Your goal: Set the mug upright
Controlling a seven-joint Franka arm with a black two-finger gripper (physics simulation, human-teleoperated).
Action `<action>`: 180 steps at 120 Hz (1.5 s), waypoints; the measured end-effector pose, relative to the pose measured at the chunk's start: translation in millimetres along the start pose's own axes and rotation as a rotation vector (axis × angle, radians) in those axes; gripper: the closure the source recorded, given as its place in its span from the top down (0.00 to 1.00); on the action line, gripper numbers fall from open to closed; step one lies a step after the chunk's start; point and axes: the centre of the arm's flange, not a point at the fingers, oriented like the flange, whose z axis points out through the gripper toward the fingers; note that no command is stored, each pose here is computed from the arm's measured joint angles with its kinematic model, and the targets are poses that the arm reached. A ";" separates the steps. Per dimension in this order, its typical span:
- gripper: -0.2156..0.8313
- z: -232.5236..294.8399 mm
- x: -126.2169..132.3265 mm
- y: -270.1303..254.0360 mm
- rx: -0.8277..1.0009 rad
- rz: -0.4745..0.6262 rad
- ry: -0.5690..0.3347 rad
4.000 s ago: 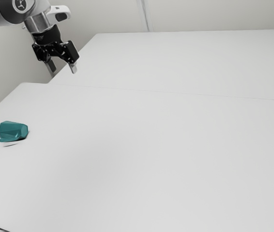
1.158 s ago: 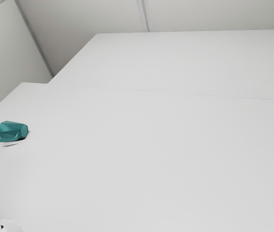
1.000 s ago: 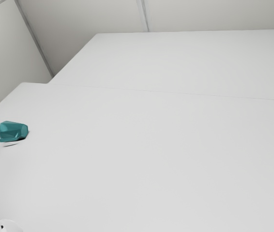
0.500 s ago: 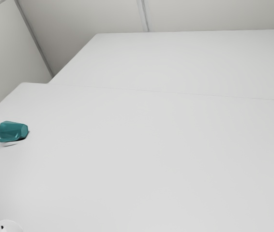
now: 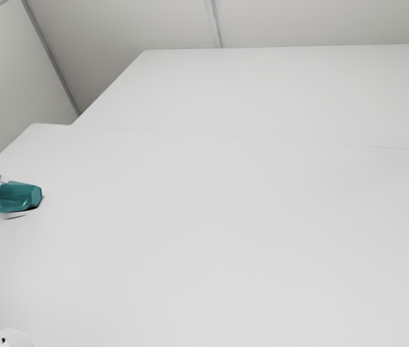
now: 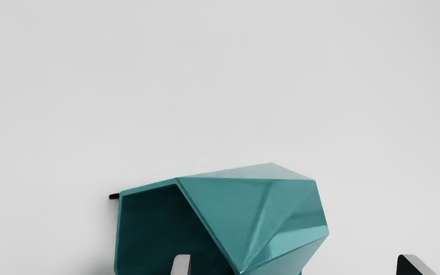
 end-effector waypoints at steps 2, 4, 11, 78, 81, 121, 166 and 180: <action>0.78 0.9 0.3 0.1 -0.001 0.000 0.000; 0.78 1.6 0.4 0.0 -0.002 0.000 0.000; 0.77 3.5 0.6 -0.5 -0.004 -0.001 0.002; 0.38 25.4 -2.1 -5.0 -0.059 -0.030 0.023; 0.35 25.4 -2.1 -4.8 -0.060 -0.031 0.024; 0.09 18.9 4.7 26.0 -0.073 -0.029 0.021; 0.06 20.4 50.2 161.5 0.008 0.126 -0.127; 0.05 36.5 56.4 215.2 0.074 0.181 -0.231</action>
